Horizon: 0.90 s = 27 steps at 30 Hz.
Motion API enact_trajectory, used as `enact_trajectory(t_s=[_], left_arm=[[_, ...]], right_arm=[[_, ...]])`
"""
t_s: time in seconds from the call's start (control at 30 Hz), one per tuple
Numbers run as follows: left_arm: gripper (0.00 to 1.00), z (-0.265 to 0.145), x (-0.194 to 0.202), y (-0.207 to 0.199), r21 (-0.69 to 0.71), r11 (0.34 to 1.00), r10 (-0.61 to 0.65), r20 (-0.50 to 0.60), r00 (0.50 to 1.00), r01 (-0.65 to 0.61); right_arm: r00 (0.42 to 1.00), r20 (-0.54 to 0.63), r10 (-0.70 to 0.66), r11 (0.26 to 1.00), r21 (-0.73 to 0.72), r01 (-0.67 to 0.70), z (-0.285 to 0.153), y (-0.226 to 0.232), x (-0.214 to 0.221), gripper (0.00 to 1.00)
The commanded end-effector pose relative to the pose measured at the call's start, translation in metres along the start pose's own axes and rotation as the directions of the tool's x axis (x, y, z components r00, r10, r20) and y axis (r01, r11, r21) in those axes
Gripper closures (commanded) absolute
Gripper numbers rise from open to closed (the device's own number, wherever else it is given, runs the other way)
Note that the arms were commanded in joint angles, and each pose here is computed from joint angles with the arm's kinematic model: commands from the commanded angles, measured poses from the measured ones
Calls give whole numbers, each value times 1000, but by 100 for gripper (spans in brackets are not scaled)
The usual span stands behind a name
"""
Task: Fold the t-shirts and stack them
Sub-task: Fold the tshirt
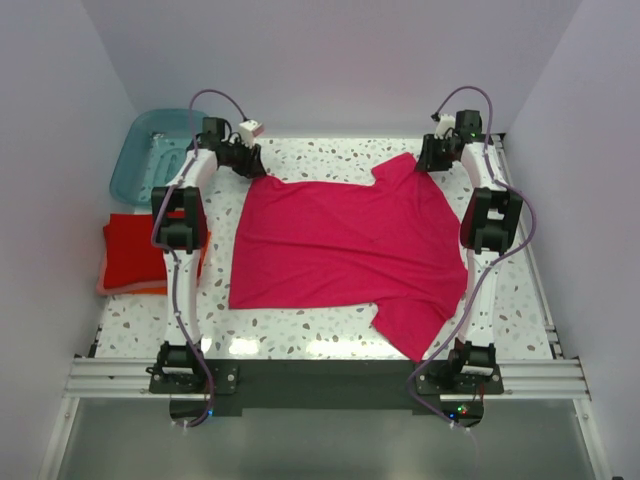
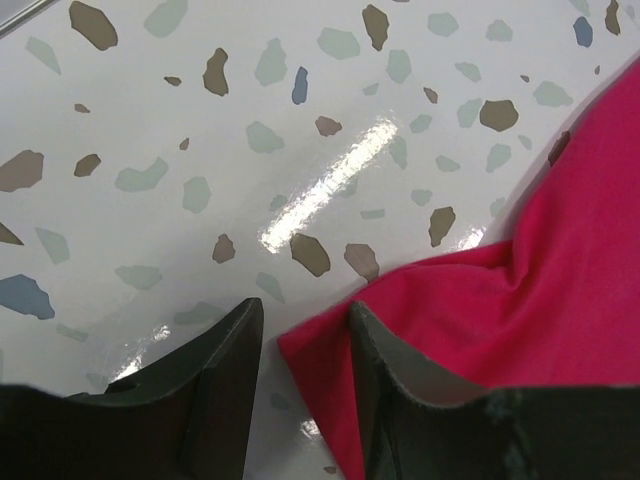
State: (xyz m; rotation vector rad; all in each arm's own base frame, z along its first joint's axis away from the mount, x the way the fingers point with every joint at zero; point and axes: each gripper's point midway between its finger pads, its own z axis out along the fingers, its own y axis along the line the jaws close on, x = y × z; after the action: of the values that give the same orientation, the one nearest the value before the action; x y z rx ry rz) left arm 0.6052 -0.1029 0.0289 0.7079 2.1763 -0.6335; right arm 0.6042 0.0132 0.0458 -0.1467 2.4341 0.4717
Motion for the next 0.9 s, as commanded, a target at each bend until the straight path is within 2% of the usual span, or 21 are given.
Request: enact_trajectory(t_s=[0.0,0.13,0.17,0.2,0.3,0.33,0.47,0.6,0.87], left_arm=[[56,-2,-6,0,47,997,68,25,997,-69],[63,-3,2,-7,80,993,84,2,996,-84],[68,-3,2,-7,80,993,85,2,996,-85],[70,-3,2,-7,82,993,86,5,996,-86],[88,-5,-11,-3,56,994,95,38,995,-97],[100,-15,-15,9,26,996,88,54,995,-90],[100,-28,-44,25,-42,994,101,151,983,-96],[100,-38,-62,29,-62,991,126,203,971,-116],[100,-41,-53,21,-47,984,177,182,967,-172]], right_arm=[[998,59,-17,1000,-10,17,-5,0,-20,61],[998,57,-17,1000,-16,18,-5,1,-19,62],[998,60,-19,1000,-20,21,-5,3,-20,64],[998,60,-18,1000,-20,20,-5,2,-20,73],[997,78,-25,999,-23,27,-9,5,-27,96],[995,90,-33,999,-14,34,-13,4,-32,100],[985,166,-53,999,15,51,-26,2,-57,100],[976,212,-51,999,10,50,-35,5,-74,100],[968,243,-63,997,-17,69,-44,15,-84,100]])
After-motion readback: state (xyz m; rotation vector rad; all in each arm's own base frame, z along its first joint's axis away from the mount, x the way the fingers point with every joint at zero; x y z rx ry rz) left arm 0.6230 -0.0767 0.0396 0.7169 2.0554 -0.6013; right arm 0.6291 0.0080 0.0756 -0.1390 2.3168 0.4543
